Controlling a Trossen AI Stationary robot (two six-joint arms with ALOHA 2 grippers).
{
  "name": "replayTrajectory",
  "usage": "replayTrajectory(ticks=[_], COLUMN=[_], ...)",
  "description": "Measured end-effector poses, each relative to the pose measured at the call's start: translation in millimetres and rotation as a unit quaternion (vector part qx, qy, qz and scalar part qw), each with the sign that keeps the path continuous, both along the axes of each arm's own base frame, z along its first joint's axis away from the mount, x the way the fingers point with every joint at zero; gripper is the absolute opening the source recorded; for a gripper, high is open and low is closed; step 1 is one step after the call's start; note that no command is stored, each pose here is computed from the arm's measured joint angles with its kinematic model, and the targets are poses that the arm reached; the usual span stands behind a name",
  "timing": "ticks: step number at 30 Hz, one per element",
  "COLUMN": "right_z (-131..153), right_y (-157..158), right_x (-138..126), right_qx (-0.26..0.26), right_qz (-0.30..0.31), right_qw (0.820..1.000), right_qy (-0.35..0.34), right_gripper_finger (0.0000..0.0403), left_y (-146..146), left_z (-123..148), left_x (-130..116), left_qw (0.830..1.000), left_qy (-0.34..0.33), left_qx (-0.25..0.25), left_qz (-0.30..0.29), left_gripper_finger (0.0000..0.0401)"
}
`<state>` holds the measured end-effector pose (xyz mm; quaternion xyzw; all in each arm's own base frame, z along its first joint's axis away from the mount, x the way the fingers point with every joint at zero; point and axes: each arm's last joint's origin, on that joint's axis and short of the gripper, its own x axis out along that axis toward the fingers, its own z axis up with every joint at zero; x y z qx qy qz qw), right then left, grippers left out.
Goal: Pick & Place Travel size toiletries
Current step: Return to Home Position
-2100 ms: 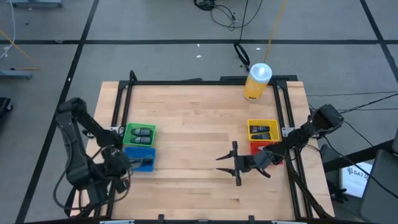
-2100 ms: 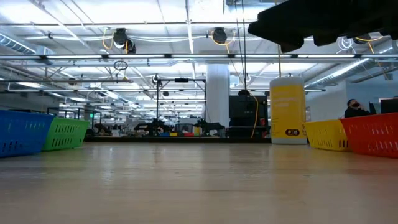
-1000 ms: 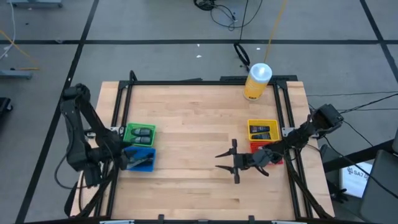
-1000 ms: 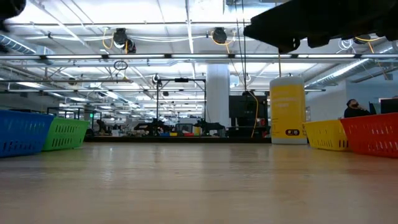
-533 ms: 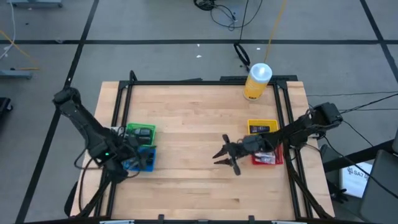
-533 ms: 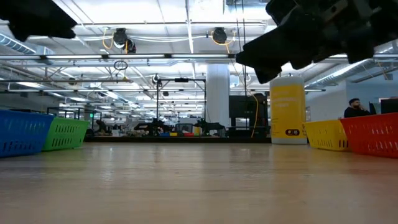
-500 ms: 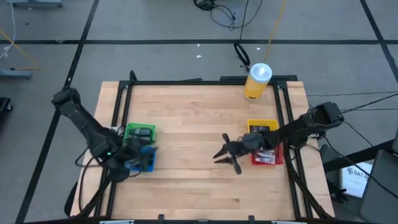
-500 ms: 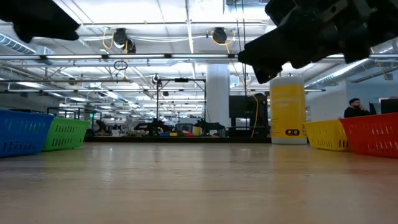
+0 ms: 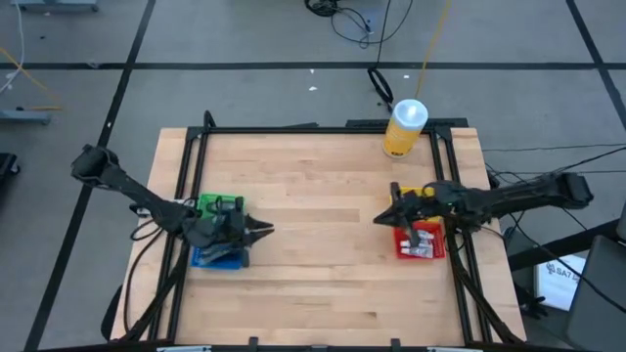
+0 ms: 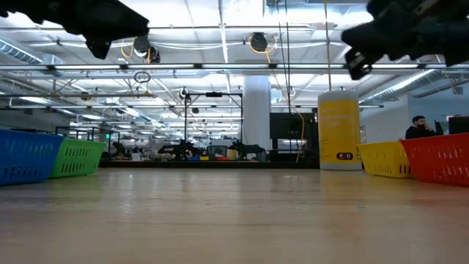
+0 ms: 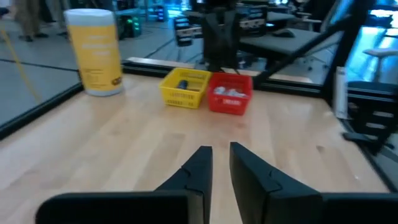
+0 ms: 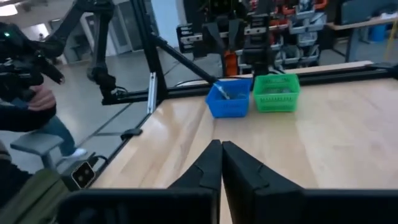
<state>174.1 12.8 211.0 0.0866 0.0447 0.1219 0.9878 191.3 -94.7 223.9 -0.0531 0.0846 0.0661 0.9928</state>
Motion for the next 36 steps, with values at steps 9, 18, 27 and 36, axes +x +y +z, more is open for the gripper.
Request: replayTrajectory(ticks=[9,18,27,36], right_z=[-23.1,-28.8,-31.5,-31.6], right_y=[-7.5,-9.8,-9.4,-9.4], right_x=[-48.4,-65.0,-65.5,-65.4], right_qx=[0.001,0.002,0.003,0.002], right_qz=[-0.022,-0.035,-0.031,-0.032], right_qw=[0.999,0.995,0.996,0.996], right_qy=[-0.043,-0.097,-0.084,-0.083], right_gripper_finger=[0.0001,0.0001,0.0003,0.0004], left_y=[34.5,82.6,107.1,95.2], left_z=[-6.2,-12.3,5.9,18.4], left_x=[23.5,43.2,12.5,-47.6], left_qw=[1.000,1.000,0.998,0.994], left_qy=[0.011,0.005,0.036,-0.027], left_qx=[-0.017,-0.004,0.046,0.080], left_qz=[-0.019,-0.012,-0.039,-0.072], left_gripper_finger=[0.0016,0.0013,0.0008,0.0009])
